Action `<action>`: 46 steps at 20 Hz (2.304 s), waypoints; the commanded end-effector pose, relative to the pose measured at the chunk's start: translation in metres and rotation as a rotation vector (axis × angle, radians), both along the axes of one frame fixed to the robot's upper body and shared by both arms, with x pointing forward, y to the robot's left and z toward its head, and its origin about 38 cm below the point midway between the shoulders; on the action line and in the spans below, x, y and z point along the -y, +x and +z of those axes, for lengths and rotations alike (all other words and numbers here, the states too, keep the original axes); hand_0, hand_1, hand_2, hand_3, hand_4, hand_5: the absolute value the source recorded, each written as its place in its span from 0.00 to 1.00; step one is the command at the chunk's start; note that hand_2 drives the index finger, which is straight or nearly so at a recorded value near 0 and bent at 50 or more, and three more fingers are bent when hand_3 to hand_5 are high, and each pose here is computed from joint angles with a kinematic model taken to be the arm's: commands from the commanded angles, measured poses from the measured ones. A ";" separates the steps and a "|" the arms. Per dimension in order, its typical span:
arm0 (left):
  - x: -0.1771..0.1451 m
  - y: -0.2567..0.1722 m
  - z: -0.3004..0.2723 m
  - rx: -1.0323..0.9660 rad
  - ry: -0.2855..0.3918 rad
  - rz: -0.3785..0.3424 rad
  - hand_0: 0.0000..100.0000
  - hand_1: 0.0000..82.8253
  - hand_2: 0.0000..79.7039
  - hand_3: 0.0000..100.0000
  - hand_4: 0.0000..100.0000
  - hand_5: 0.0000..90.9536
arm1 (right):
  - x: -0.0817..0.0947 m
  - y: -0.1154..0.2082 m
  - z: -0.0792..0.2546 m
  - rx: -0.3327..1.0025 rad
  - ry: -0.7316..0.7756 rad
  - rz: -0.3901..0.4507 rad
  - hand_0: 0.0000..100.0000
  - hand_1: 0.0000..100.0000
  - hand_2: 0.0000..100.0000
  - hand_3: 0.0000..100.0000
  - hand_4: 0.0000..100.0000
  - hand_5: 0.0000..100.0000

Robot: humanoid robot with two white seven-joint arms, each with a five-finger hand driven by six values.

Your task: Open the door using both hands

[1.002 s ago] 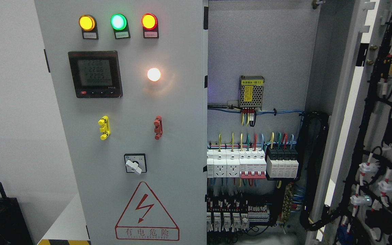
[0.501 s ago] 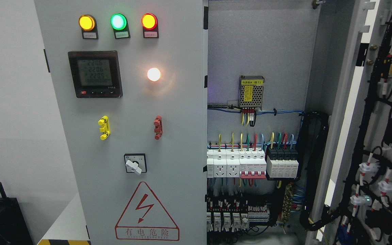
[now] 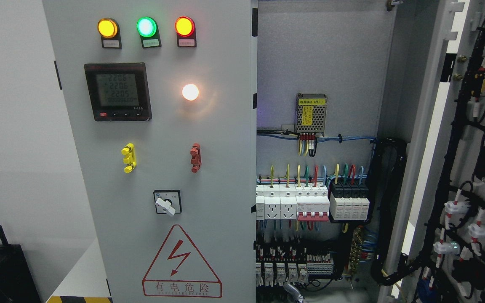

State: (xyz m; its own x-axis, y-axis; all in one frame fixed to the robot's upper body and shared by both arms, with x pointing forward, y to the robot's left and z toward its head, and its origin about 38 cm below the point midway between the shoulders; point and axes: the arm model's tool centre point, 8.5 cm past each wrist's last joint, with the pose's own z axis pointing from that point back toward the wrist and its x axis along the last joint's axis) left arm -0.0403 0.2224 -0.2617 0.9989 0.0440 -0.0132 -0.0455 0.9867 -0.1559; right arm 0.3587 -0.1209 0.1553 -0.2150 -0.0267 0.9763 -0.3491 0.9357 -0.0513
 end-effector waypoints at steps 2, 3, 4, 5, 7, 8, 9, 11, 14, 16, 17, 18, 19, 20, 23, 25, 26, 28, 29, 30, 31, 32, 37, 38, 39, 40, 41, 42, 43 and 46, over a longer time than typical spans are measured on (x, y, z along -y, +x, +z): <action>-0.002 0.010 -0.001 0.027 0.004 -0.001 0.00 0.00 0.00 0.00 0.03 0.00 | -0.008 0.024 0.013 0.007 0.020 0.008 0.11 0.00 0.00 0.00 0.00 0.00; -0.002 0.010 -0.001 0.028 0.004 -0.001 0.00 0.00 0.00 0.00 0.03 0.00 | -0.010 0.028 0.014 0.003 0.019 0.009 0.11 0.00 0.00 0.00 0.00 0.00; -0.002 0.010 -0.001 0.028 0.004 -0.001 0.00 0.00 0.00 0.00 0.03 0.00 | -0.012 0.031 0.014 -0.003 0.018 0.009 0.11 0.00 0.00 0.00 0.00 0.00; -0.002 0.009 -0.001 0.025 0.004 -0.001 0.00 0.00 0.00 0.00 0.03 0.00 | -0.012 0.033 0.014 -0.009 0.015 0.009 0.11 0.00 0.00 0.00 0.00 0.00; -0.002 0.009 -0.001 0.025 0.004 -0.001 0.00 0.00 0.00 0.00 0.03 0.00 | -0.013 0.038 0.014 -0.016 0.014 0.006 0.11 0.00 0.00 0.00 0.00 0.00; -0.002 0.009 -0.001 0.025 0.004 -0.001 0.00 0.00 0.00 0.00 0.03 0.00 | -0.016 0.041 0.015 -0.018 0.020 0.007 0.11 0.00 0.00 0.00 0.00 0.00; -0.002 0.009 -0.001 0.025 0.004 -0.001 0.00 0.00 0.00 0.00 0.03 0.00 | -0.015 0.044 0.014 -0.023 0.021 0.001 0.11 0.00 0.00 0.00 0.00 0.00; -0.002 0.010 -0.001 0.028 0.004 -0.001 0.00 0.00 0.00 0.00 0.03 0.00 | -0.009 0.052 0.014 -0.026 0.019 -0.019 0.11 0.00 0.00 0.00 0.00 0.00; -0.002 0.010 -0.001 0.027 0.004 -0.001 0.00 0.00 0.00 0.00 0.03 0.00 | -0.009 0.061 0.018 -0.022 0.011 -0.021 0.11 0.00 0.00 0.00 0.00 0.00; -0.002 0.010 -0.001 0.028 0.004 -0.001 0.00 0.00 0.00 0.00 0.03 0.00 | -0.010 0.065 0.019 -0.026 0.008 -0.021 0.11 0.00 0.00 0.00 0.00 0.00; -0.002 0.009 -0.001 0.027 0.004 -0.001 0.00 0.00 0.00 0.00 0.03 0.00 | -0.010 0.066 0.019 -0.033 0.004 -0.020 0.11 0.00 0.00 0.00 0.00 0.00; -0.002 0.009 -0.001 0.027 0.004 -0.001 0.00 0.00 0.00 0.00 0.03 0.00 | -0.011 0.068 0.020 -0.035 0.000 -0.021 0.11 0.00 0.00 0.00 0.00 0.00; -0.002 0.009 -0.001 0.025 0.004 -0.001 0.00 0.00 0.00 0.00 0.03 0.00 | -0.011 0.071 0.019 -0.039 -0.004 -0.020 0.11 0.00 0.00 0.00 0.00 0.00; -0.002 0.009 -0.001 0.025 0.004 -0.001 0.00 0.00 0.00 0.00 0.03 0.00 | -0.011 0.074 0.018 -0.044 -0.007 -0.021 0.11 0.00 0.00 0.00 0.00 0.00; -0.002 0.009 -0.001 0.025 0.004 -0.001 0.00 0.00 0.00 0.00 0.03 0.00 | -0.011 0.079 0.017 -0.052 -0.015 -0.022 0.11 0.00 0.00 0.00 0.00 0.00; -0.002 0.009 -0.001 0.027 0.004 -0.001 0.00 0.00 0.00 0.00 0.03 0.00 | -0.014 0.080 0.018 -0.050 -0.019 -0.016 0.11 0.00 0.00 0.00 0.00 0.00; -0.002 0.009 -0.001 0.027 0.004 -0.001 0.00 0.00 0.00 0.00 0.03 0.00 | -0.014 0.082 0.019 -0.048 -0.021 -0.016 0.11 0.00 0.00 0.00 0.00 0.00; -0.002 0.010 -0.001 0.027 0.004 -0.001 0.00 0.00 0.00 0.00 0.03 0.00 | -0.014 0.087 0.018 -0.054 -0.029 -0.016 0.11 0.00 0.00 0.00 0.00 0.00; -0.002 0.009 -0.001 0.025 0.004 -0.001 0.00 0.00 0.00 0.00 0.03 0.00 | -0.014 0.089 0.018 -0.057 -0.033 -0.017 0.11 0.00 0.00 0.00 0.00 0.00; -0.002 0.009 -0.001 0.027 0.004 -0.001 0.00 0.00 0.00 0.00 0.03 0.00 | -0.014 0.091 0.018 -0.057 -0.034 -0.018 0.11 0.00 0.00 0.00 0.00 0.00; -0.002 0.009 -0.001 0.027 0.004 -0.001 0.00 0.00 0.00 0.00 0.03 0.00 | -0.013 0.091 0.019 -0.055 -0.036 -0.018 0.11 0.00 0.00 0.00 0.00 0.00; -0.002 0.009 -0.001 0.027 0.004 -0.001 0.00 0.00 0.00 0.00 0.03 0.00 | -0.014 0.091 0.020 -0.052 -0.036 -0.016 0.11 0.00 0.00 0.00 0.00 0.00; -0.002 0.010 -0.001 0.028 0.004 -0.001 0.00 0.00 0.00 0.00 0.03 0.00 | -0.015 0.096 0.027 -0.042 -0.034 -0.011 0.11 0.00 0.00 0.00 0.00 0.00; -0.002 0.009 -0.001 0.027 0.004 -0.001 0.00 0.00 0.00 0.00 0.03 0.00 | -0.016 0.098 0.027 -0.049 -0.019 -0.004 0.11 0.00 0.00 0.00 0.00 0.00; -0.002 0.010 -0.001 0.027 0.004 -0.001 0.00 0.00 0.00 0.00 0.03 0.00 | -0.016 0.098 0.028 -0.059 -0.004 0.003 0.11 0.00 0.00 0.00 0.00 0.00; -0.002 0.010 -0.001 0.027 0.004 -0.001 0.00 0.00 0.00 0.00 0.03 0.00 | -0.017 0.099 0.028 -0.071 0.001 0.008 0.11 0.00 0.00 0.00 0.00 0.00; -0.002 0.010 -0.001 0.027 0.004 -0.001 0.00 0.00 0.00 0.00 0.03 0.00 | -0.016 0.101 0.030 -0.074 0.003 0.008 0.11 0.00 0.00 0.00 0.00 0.00; -0.002 0.010 -0.001 0.028 0.004 -0.001 0.00 0.00 0.00 0.00 0.03 0.00 | -0.016 0.101 0.030 -0.072 0.000 0.009 0.11 0.00 0.00 0.00 0.00 0.00; -0.002 0.010 -0.001 0.028 0.004 -0.001 0.00 0.00 0.00 0.00 0.03 0.00 | -0.016 0.102 0.030 -0.073 -0.002 0.008 0.11 0.00 0.00 0.00 0.00 0.00; -0.002 0.010 -0.001 0.028 0.004 -0.001 0.00 0.00 0.00 0.00 0.03 0.00 | -0.016 0.107 0.033 -0.073 -0.006 0.006 0.11 0.00 0.00 0.00 0.00 0.00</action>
State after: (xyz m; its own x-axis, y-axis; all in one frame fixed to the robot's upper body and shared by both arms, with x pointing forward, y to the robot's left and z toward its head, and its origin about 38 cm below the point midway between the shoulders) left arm -0.0405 0.2224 -0.2617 0.9989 0.0440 -0.0149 -0.0458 0.9867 -0.1558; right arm 0.4574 -0.1101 0.1903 -0.1674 -0.0104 0.9858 -0.3499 0.9355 -0.0495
